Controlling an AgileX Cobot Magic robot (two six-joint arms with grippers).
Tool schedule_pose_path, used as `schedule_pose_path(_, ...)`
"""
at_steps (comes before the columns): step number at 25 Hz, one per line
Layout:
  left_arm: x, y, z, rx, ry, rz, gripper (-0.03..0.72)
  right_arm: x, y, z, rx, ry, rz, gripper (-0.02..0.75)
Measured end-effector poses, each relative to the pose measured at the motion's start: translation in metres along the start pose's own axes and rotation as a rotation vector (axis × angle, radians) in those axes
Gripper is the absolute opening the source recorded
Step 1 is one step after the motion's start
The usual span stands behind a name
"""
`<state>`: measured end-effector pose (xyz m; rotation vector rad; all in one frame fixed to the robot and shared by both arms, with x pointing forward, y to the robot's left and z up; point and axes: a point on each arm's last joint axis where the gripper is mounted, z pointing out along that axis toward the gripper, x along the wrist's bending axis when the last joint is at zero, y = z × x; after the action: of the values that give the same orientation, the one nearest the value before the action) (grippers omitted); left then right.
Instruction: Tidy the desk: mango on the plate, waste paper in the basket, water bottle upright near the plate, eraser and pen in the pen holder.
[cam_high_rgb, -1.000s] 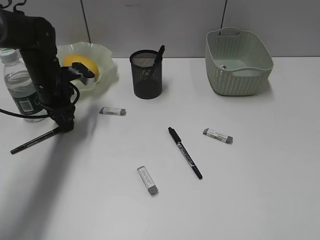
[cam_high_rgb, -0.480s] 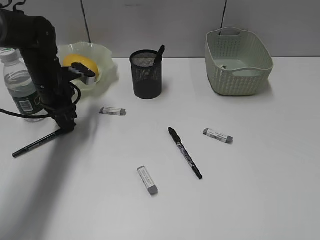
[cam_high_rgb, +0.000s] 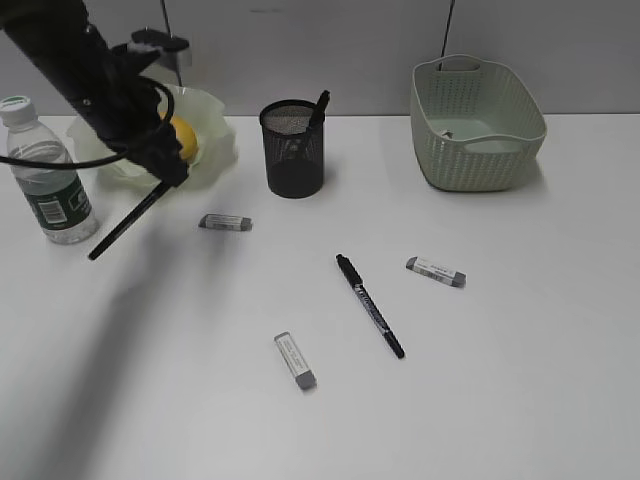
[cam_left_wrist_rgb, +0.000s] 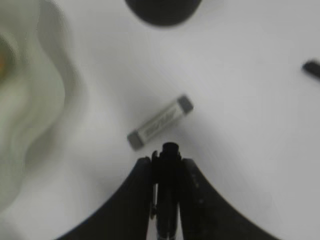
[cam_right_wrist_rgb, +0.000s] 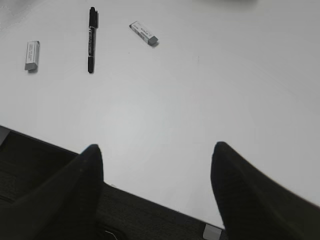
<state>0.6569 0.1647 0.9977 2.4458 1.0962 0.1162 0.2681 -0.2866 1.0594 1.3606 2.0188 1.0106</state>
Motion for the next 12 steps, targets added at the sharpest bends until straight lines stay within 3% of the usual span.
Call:
schedule_pose_path(5, -0.012, 0.04, -0.014, -0.294, -0.007, -0.084, 0.13, 0.0, 0.0, 0.0, 0.0, 0.0, 0.0, 0.531)
schedule_pose_path(12, -0.025, 0.078, -0.024, -0.648, 0.079, -0.214, 0.13, 0.0, 0.0, 0.0, -0.001, 0.0, 0.0, 0.531)
